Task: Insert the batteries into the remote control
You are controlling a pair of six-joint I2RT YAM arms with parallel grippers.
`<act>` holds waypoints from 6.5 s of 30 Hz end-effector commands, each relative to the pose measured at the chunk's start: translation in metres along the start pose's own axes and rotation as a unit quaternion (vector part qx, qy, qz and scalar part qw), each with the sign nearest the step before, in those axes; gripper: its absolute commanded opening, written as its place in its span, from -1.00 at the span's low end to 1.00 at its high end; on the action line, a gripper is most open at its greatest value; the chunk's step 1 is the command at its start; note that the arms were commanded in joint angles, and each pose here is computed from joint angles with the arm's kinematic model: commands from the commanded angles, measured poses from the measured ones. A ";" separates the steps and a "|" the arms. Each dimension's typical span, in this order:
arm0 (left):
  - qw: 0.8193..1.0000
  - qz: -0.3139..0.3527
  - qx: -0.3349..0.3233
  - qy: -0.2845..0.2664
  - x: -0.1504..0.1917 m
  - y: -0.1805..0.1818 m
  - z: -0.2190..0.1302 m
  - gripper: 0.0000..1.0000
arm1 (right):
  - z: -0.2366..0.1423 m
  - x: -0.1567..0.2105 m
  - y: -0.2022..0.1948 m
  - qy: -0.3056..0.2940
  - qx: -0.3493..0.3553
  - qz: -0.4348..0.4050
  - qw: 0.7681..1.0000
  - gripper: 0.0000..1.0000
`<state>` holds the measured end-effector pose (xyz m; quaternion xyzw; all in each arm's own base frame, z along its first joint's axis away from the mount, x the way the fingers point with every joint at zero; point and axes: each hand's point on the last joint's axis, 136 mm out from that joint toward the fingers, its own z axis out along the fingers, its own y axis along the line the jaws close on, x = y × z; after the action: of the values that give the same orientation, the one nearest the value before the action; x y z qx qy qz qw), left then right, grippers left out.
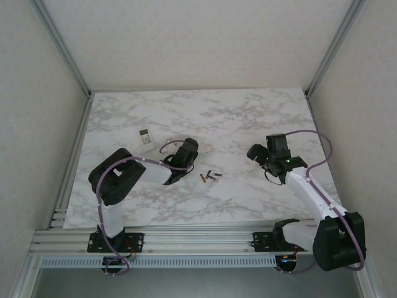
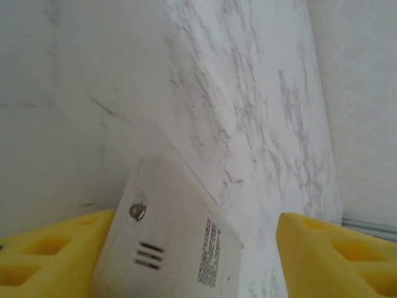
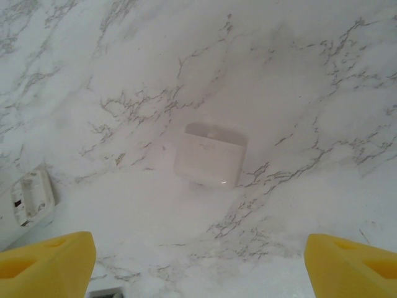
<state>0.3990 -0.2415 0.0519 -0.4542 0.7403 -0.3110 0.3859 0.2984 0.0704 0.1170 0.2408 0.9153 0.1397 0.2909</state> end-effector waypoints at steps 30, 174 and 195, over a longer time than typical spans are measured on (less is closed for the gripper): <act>0.844 0.495 0.104 0.177 -0.082 -0.123 -0.092 0.99 | 0.029 0.112 0.087 0.216 -0.046 -0.382 0.897 0.19; 0.878 0.366 -0.047 0.304 0.000 0.015 0.016 -0.03 | 0.137 0.089 0.178 0.216 -0.090 -0.239 0.942 -0.59; 0.879 0.362 -0.050 0.306 0.002 0.021 0.020 -0.11 | 0.158 0.100 0.177 0.222 -0.102 -0.254 0.936 -0.77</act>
<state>0.4033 -0.2354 0.0279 -0.0567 0.9492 -0.2297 0.2073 0.3779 0.2833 0.0326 -0.0542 0.9704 0.1978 0.1277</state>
